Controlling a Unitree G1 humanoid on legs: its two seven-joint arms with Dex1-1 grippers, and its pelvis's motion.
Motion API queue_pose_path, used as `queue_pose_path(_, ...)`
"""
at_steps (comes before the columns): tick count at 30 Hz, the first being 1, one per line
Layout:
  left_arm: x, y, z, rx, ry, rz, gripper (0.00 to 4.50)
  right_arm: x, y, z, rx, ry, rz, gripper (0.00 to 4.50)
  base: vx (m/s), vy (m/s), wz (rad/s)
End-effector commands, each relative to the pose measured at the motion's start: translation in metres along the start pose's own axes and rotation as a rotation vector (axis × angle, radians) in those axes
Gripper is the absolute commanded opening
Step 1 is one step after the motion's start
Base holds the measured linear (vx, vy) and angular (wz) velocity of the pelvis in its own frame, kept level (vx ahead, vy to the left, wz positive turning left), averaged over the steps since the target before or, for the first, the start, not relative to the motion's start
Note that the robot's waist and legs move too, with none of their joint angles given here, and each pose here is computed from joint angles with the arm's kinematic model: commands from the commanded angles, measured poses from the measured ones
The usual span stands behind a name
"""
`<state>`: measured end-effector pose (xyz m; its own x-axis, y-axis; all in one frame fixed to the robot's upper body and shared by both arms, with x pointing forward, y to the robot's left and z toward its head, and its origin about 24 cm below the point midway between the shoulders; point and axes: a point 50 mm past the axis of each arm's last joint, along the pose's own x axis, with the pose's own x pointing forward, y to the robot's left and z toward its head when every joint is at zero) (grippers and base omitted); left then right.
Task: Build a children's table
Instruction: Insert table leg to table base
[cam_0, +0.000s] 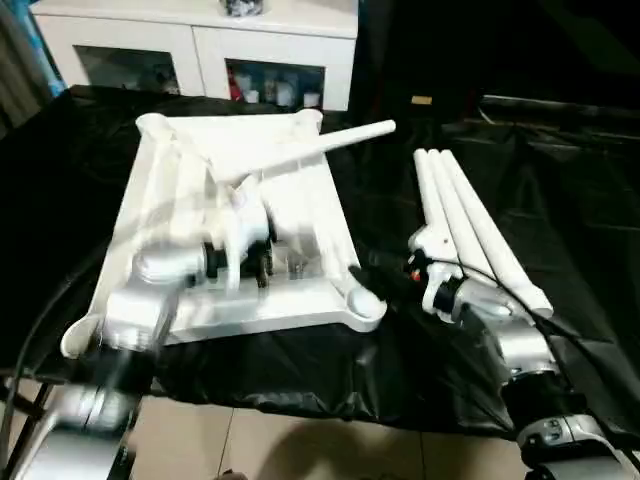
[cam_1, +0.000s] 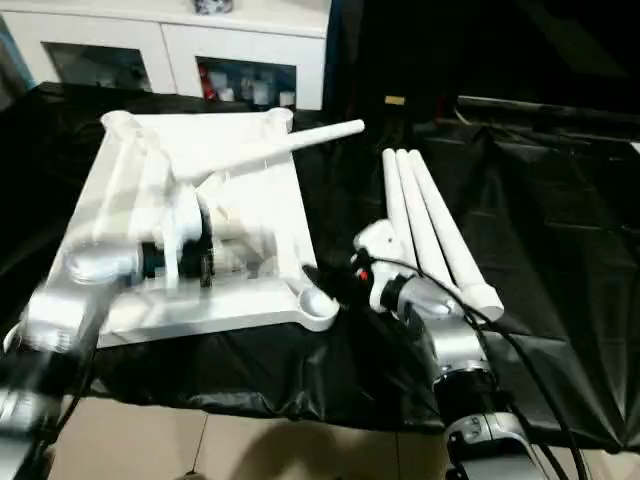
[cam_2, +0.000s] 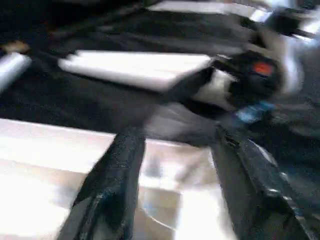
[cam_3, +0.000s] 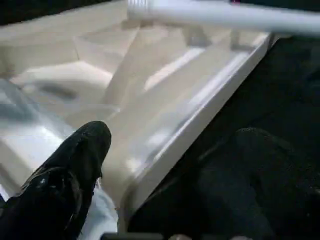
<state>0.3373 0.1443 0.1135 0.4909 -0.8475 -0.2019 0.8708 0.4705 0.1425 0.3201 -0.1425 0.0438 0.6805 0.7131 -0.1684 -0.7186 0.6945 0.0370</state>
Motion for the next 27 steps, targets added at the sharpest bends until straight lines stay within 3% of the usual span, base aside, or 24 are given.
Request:
queue_pose_path(1, -0.002, 0.024, 0.003, 0.0, 0.022, 0.174, 2.85, -0.009, -0.006, 0.006, 0.011, -0.027, -0.025, 4.5, 0.0, 0.0, 0.0)
queue_pose_path(5, -0.004, 0.056, 0.013, 0.061, 0.068, 0.414, 3.15, -0.014, -0.004, 0.009, -0.007, -0.025, -0.017, 4.5, 0.0, 0.0, 0.0)
queue_pose_path(11, -0.006, 0.081, 0.018, 0.139, 0.178, 0.586, 3.33, -0.015, 0.007, 0.01, -0.018, -0.014, 0.003, 4.5, 0.0, 0.0, 0.0)
queue_pose_path(18, -0.002, 0.084, 0.011, 0.148, 0.256, 0.602, 3.33, -0.022, 0.012, 0.012, -0.027, -0.002, 0.002, 4.5, 0.0, 0.0, 0.0)
queue_pose_path(22, -0.007, 0.093, 0.017, 0.2, 0.281, 0.732, 3.33, -0.029, 0.012, 0.018, -0.057, 0.0, -0.056, 4.5, 0.0, 0.0, 0.0)
queue_pose_path(27, -0.012, 0.098, 0.024, 0.038, 0.115, 0.838, 3.33, -0.032, 0.015, 0.025, -0.047, -0.01, -0.192, 4.5, 0.0, 0.0, 0.0)
